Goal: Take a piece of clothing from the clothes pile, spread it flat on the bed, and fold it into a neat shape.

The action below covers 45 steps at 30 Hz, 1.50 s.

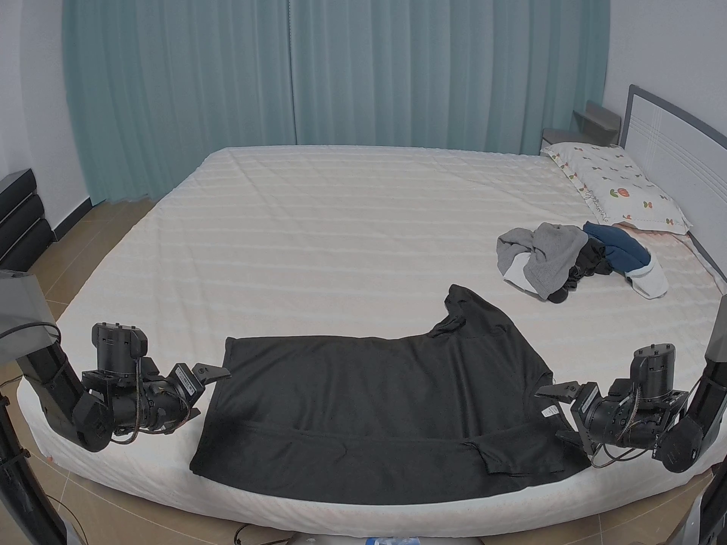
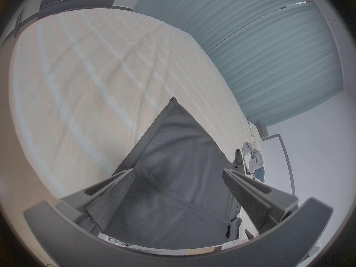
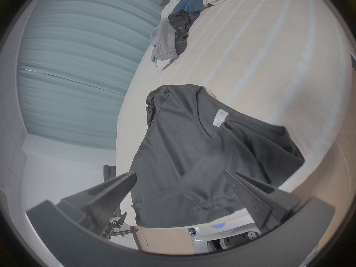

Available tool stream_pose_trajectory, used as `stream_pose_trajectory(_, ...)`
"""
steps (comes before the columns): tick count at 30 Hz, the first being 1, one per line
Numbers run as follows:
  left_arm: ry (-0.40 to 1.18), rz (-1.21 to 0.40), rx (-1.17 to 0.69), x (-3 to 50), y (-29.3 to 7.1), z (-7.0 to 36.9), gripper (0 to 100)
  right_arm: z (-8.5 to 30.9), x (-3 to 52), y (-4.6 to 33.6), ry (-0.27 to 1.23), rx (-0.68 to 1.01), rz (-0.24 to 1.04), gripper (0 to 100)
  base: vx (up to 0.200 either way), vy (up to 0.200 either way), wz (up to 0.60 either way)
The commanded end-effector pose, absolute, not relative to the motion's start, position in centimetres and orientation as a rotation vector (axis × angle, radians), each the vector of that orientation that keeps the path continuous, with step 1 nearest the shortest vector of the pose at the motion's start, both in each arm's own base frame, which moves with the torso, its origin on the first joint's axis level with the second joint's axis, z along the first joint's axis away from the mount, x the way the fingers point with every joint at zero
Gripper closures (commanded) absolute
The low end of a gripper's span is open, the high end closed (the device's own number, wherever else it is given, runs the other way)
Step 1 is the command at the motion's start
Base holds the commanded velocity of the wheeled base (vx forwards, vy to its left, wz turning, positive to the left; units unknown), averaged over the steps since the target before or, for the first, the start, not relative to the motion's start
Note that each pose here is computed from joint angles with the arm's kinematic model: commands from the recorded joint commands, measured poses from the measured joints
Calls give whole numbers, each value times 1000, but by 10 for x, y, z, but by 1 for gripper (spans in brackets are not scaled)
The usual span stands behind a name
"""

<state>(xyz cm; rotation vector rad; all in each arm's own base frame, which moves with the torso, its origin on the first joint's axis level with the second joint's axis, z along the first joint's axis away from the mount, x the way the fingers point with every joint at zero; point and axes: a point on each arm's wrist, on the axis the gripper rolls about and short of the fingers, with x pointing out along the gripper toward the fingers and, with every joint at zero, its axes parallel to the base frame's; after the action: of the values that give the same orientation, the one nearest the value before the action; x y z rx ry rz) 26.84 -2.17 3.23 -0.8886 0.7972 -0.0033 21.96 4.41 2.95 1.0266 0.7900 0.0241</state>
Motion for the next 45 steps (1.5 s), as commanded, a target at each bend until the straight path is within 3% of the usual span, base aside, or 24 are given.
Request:
stream_pose_trajectory(1,780,-9,-892,271,-22,36,0,29,219,45,796,1026,24,0,0,0,0)
stream_pose_trajectory(13,618,-30,-880,339,-13,46,0,27,219,45,803,1025,23,0,0,0,0)
stream_pose_trajectory(24,625,0,-787,435,-11,19,0,14,219,49,862,1013,2,0,0,0,0)
stream_pose_trajectory(33,653,34,-685,458,-11,-28,0,14,215,56,885,996,29,0,0,0,0)
stream_pose_trajectory(45,677,26,-675,450,-18,-29,0,15,216,57,882,994,37,0,0,0,0)
